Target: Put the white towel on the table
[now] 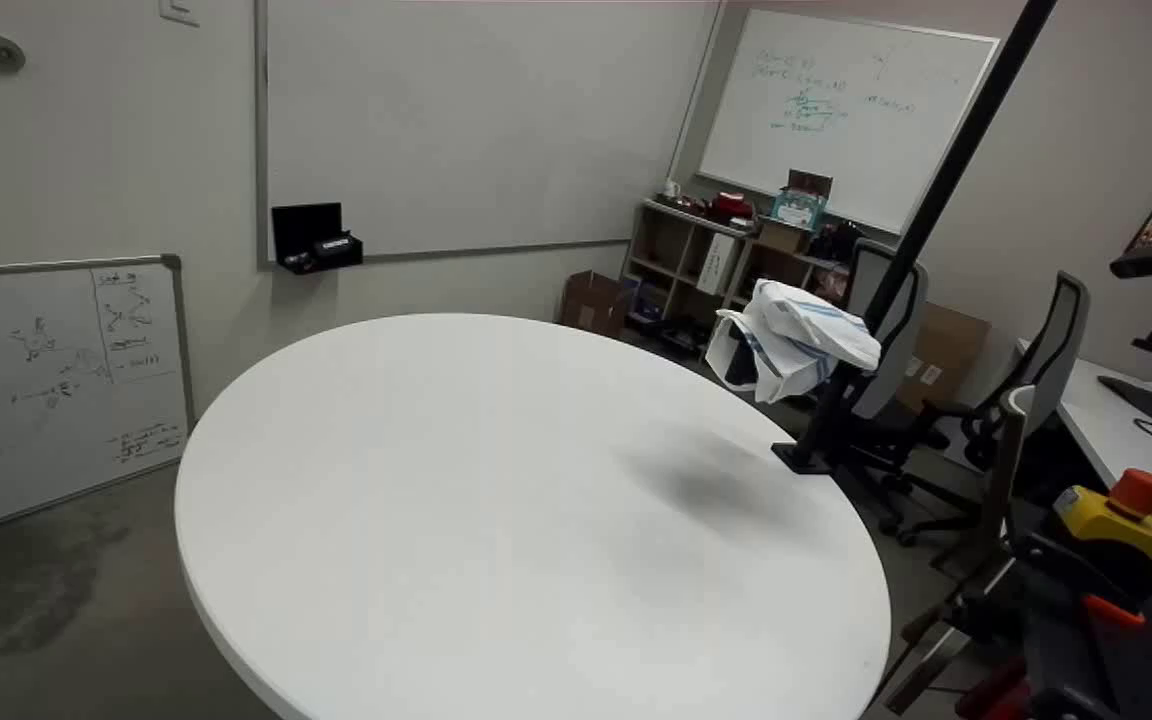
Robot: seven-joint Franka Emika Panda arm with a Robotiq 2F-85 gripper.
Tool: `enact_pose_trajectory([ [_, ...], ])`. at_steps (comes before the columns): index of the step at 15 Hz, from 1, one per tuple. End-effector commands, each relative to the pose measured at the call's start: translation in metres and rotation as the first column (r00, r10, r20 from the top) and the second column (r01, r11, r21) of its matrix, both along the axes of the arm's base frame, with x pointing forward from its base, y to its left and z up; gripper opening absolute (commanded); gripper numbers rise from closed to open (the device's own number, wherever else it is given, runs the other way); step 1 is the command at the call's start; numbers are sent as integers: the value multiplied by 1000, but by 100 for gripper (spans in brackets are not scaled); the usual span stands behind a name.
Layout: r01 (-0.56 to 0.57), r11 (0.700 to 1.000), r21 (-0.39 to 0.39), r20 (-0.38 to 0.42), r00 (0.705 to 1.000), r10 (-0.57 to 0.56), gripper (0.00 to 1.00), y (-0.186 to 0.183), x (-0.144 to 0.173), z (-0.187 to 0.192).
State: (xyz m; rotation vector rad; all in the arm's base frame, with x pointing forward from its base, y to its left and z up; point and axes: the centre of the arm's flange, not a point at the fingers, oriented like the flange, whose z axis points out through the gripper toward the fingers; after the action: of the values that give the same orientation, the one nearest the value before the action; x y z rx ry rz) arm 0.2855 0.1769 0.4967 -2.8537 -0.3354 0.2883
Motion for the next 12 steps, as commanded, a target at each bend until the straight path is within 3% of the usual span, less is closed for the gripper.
enact_pose_trajectory([
  [1, 0, 1000, 0, 0, 1000, 0, 100, 0, 0, 0],
  [8, 180, 982, -57, 84, 981, -175, 100, -69, 38, 7],
  [12, 295, 951, -92, 226, 936, -268, 100, -118, 74, 13],
])
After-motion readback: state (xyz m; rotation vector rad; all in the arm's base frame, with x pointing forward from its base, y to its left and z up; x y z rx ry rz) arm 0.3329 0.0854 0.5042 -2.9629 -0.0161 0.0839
